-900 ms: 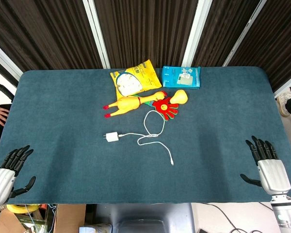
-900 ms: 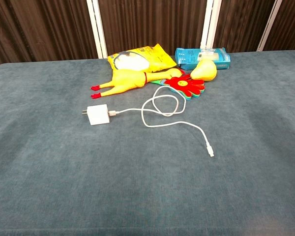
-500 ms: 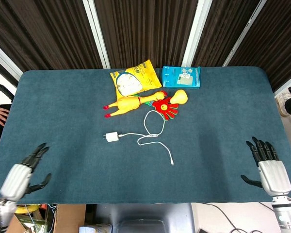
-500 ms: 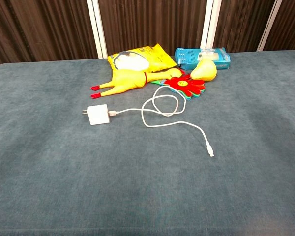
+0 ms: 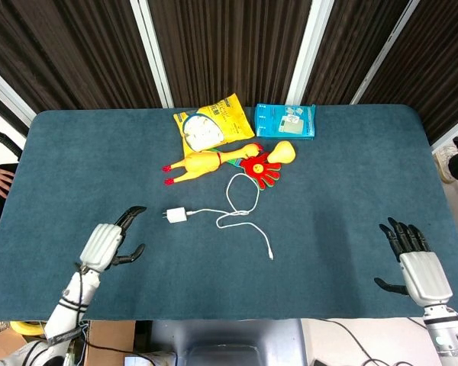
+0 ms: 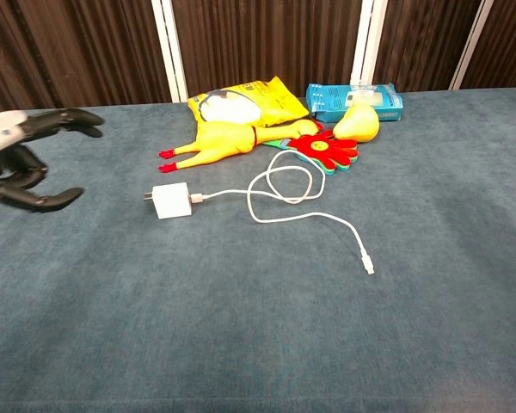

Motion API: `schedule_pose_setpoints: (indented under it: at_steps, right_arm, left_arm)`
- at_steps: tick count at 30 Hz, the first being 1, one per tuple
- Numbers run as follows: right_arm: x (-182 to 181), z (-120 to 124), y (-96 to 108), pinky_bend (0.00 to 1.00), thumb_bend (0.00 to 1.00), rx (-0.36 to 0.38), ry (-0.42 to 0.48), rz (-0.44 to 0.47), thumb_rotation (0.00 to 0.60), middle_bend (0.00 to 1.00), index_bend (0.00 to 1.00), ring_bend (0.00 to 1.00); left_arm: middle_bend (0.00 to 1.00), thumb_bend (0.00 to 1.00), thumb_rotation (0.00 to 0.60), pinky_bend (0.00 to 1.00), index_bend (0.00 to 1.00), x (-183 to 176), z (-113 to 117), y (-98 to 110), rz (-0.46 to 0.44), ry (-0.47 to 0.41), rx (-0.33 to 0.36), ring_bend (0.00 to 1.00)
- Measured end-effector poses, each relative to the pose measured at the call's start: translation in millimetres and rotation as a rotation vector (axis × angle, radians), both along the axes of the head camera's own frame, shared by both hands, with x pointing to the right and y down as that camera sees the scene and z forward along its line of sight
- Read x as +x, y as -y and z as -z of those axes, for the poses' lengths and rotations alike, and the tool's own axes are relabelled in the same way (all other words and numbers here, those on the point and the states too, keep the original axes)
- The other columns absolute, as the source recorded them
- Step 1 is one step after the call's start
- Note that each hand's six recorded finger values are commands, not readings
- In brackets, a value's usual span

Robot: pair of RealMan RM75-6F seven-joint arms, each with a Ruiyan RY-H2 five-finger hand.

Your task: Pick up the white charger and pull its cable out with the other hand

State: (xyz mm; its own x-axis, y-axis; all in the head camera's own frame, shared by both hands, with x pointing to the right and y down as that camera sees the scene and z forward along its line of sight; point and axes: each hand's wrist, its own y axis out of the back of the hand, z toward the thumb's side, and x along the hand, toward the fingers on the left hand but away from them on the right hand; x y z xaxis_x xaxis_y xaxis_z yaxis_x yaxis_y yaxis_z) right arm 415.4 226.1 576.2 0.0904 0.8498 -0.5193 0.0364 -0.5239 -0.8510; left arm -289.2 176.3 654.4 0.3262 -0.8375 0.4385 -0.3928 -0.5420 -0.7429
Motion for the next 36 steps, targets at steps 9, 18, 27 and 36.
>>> schedule_pose_setpoints:
  at_steps: [9,18,27,36]
  right_arm:
    - [3.1,-2.5,3.5,0.00,0.16,-0.019,0.003,-0.014,0.600,0.00,0.00,0.00]
    - [6.2,-2.1,5.4,0.00,0.16,-0.031,0.020,-0.028,0.600,0.00,0.00,0.00]
    - [11.3,2.0,7.3,0.00,0.16,-0.023,0.025,-0.042,0.600,0.00,0.00,0.00]
    - [12.3,2.6,6.3,0.00,0.16,-0.023,0.021,-0.044,0.600,0.00,0.00,0.00]
  left_arm:
    - [0.15,0.37,0.600,1.00,0.14,57.5,-36.0,14.0,-0.018,0.144,-0.049,0.92]
    - [0.17,0.35,0.600,1.00,0.17,94.9,-58.0,20.3,-0.060,0.237,-0.011,0.94]
    - [0.22,0.34,0.600,1.00,0.23,100.1,-80.6,27.1,-0.056,0.351,0.029,0.96]
    - [0.26,0.35,0.600,1.00,0.27,98.6,-97.3,28.9,-0.074,0.419,0.052,0.96]
